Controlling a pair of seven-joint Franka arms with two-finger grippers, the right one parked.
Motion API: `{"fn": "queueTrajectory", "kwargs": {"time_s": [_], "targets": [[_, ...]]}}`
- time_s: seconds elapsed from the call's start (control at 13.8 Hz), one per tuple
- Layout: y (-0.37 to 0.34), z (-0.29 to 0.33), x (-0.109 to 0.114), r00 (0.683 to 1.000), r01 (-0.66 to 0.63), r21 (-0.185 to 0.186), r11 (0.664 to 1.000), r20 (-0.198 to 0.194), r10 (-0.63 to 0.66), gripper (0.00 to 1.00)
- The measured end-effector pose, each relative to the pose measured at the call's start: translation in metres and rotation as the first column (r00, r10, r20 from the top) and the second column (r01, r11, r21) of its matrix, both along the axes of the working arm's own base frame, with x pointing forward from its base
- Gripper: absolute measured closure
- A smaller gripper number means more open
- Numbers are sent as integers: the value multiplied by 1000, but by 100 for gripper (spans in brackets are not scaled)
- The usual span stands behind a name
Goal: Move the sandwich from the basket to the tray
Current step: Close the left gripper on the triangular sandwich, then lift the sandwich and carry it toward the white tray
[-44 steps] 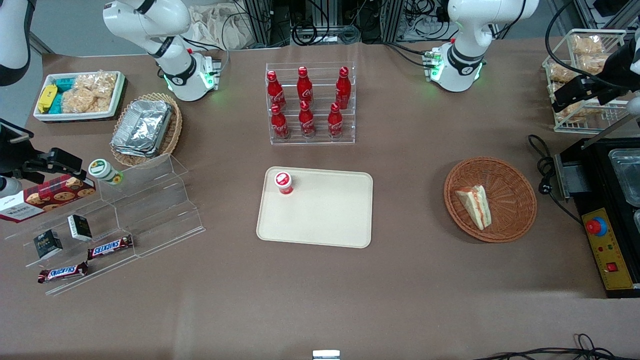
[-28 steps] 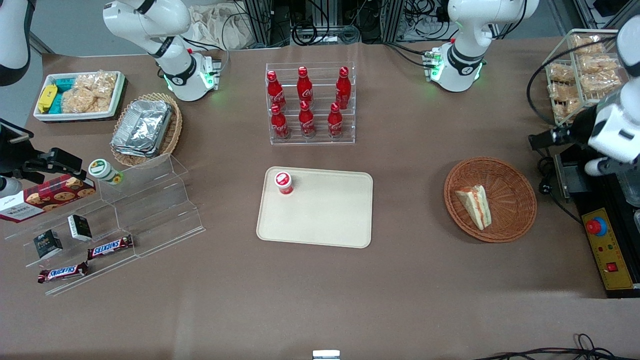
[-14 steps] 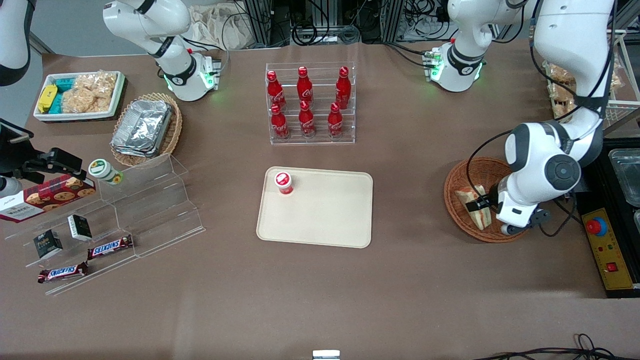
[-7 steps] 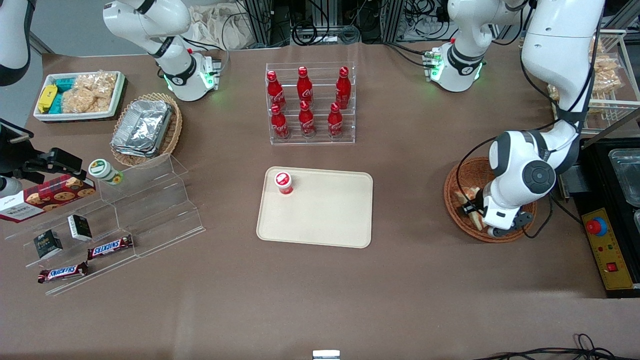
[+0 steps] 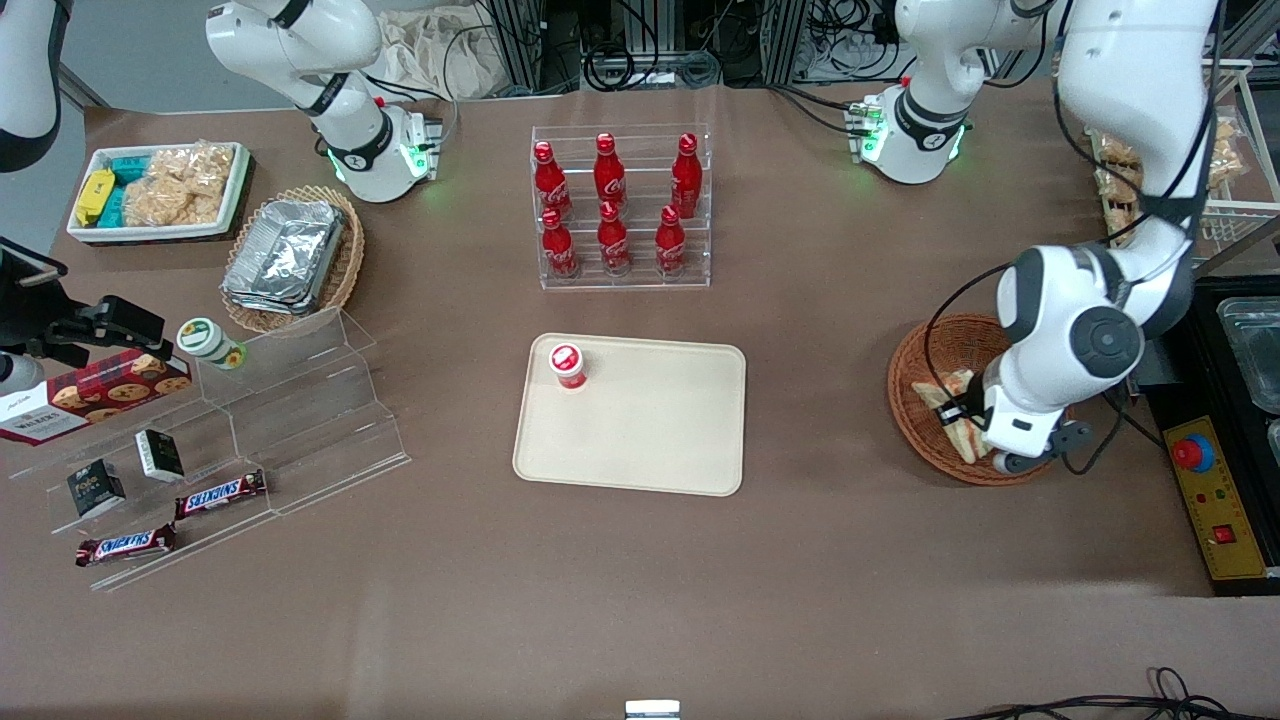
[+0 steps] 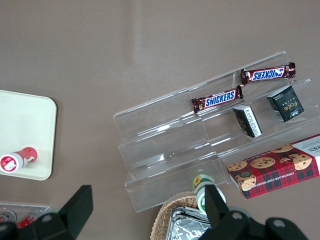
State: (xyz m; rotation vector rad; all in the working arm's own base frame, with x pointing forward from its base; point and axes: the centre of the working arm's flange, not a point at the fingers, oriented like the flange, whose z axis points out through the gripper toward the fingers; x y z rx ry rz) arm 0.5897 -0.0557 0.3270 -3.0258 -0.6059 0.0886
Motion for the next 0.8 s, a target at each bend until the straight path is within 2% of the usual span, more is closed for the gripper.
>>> {"fn": "queueTrajectory", "kwargs": {"time_s": [0.22,0.51,0.65,0.8], "targets": [[-8,108,-5,1000,16,14,1000,9,-16,66],[-49,241,-23,997,77,16,997,-2,-77,66],[-76,292,-37,994,114,13,993,5,-114,66],[-120,319,-55,994,103,9,995,17,-104,66]]}}
